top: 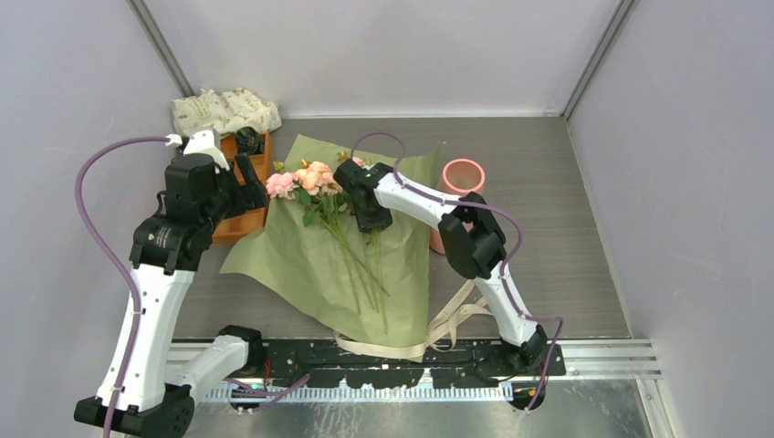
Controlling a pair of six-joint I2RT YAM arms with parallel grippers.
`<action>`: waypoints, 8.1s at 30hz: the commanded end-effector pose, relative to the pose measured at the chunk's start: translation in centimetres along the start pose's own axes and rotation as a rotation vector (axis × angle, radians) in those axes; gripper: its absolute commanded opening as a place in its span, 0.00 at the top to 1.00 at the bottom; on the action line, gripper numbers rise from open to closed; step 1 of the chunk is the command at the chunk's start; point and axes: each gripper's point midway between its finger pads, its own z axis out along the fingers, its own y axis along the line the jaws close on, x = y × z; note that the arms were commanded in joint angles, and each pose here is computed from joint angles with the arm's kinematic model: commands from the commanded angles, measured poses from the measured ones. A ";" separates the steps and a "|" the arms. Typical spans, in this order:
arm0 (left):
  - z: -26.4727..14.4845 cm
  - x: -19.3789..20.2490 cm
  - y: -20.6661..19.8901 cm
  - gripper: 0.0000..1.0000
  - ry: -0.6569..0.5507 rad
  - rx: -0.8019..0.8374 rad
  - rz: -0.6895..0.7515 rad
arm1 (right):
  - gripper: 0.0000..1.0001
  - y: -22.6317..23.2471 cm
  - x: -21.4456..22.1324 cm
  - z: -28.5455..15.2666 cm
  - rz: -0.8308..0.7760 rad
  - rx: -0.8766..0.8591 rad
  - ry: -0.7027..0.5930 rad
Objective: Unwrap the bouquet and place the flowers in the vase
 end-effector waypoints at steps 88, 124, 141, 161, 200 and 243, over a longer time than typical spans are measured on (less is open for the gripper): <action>2.2 0.0 -7.6 0.24 0.039 0.363 -0.126 | 0.48 -20.8 -5.6 -35.6 0.266 0.224 -1.265; 22.8 12.6 -19.1 0.29 0.389 0.125 0.116 | 0.37 -19.5 3.4 -38.6 0.355 -0.321 -1.217; 28.4 16.8 -18.6 0.37 0.449 -0.033 0.177 | 0.41 -20.9 5.0 -37.6 0.366 -0.277 -1.215; 28.6 18.1 -16.3 0.52 0.464 -0.111 0.207 | 0.44 -20.9 5.6 -37.4 0.383 -0.296 -1.201; 2.4 -5.8 -23.2 0.89 -0.192 0.663 0.026 | 0.45 -22.6 6.6 -40.0 0.431 -0.315 -1.243; -17.9 -16.6 -46.2 0.84 -0.916 1.352 0.040 | 0.44 -24.8 9.1 -39.8 0.433 -0.270 -1.264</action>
